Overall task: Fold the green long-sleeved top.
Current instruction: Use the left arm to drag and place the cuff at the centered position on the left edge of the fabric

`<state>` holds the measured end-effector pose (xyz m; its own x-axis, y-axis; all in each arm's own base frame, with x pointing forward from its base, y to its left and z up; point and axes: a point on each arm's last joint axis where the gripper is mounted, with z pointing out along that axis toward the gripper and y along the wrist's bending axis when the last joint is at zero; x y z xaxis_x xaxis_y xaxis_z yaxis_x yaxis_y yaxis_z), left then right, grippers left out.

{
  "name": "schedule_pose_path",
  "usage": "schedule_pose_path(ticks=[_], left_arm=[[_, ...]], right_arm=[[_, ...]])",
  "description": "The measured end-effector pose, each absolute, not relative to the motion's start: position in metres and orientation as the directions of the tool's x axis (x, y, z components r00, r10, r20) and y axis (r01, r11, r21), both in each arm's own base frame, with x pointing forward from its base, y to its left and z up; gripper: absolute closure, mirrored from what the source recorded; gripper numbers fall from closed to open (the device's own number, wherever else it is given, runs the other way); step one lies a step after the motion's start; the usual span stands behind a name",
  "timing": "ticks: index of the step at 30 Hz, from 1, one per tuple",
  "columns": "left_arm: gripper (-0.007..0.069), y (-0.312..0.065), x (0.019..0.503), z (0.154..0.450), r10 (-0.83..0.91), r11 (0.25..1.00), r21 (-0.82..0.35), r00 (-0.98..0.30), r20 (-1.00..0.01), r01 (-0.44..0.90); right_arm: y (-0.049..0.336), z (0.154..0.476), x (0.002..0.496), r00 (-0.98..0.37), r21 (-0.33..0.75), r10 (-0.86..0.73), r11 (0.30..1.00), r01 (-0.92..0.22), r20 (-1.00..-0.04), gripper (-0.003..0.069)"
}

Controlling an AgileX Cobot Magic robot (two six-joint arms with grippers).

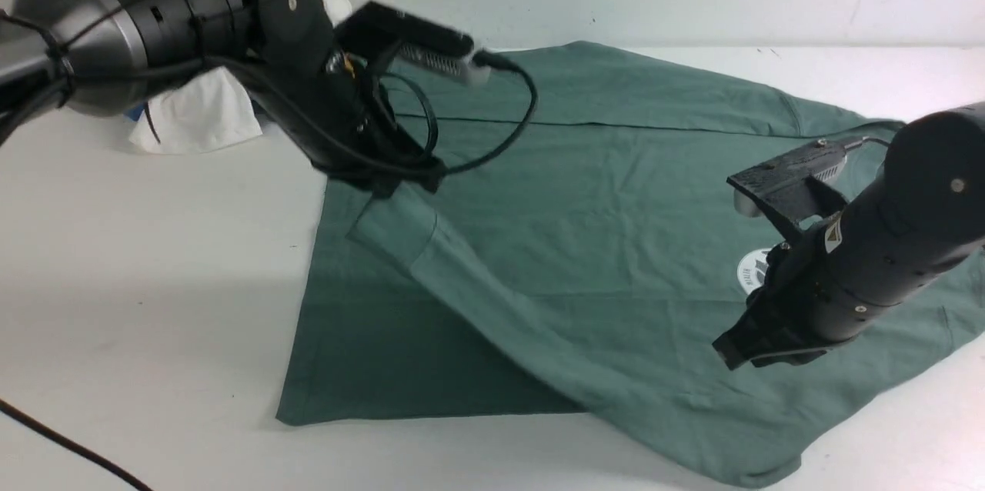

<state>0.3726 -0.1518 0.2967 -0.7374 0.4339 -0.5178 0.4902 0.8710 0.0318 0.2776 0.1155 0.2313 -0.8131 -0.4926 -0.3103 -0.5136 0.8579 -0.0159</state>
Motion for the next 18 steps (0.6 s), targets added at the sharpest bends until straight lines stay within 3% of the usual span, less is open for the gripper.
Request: schedule_pose_path(ticks=[4, 9, 15, 18], left_arm=[[0.0632, -0.149, 0.391, 0.328, 0.462, 0.87, 0.167, -0.648, -0.605, 0.463], [0.0632, -0.148, 0.413, 0.321, 0.465, 0.877, 0.237, -0.62, -0.631, 0.417], [0.0616, -0.138, 0.465, 0.247, 0.366, 0.928, 0.209, -0.653, -0.663, 0.308], [0.0541, -0.134, 0.477, 0.219, 0.31, 0.949, 0.171, -0.68, -0.665, 0.266]], right_arm=[[0.114, 0.231, 0.278, -0.813, -0.033, -0.495, 0.859, -0.511, -0.307, 0.0673], [0.114, 0.231, 0.278, -0.813, -0.035, -0.494, 0.86, -0.509, -0.309, 0.0673], [0.115, 0.232, 0.279, -0.812, -0.027, -0.484, 0.863, -0.504, -0.326, 0.0673], [0.115, 0.232, 0.279, -0.814, -0.022, -0.48, 0.865, -0.501, -0.327, 0.0673]])
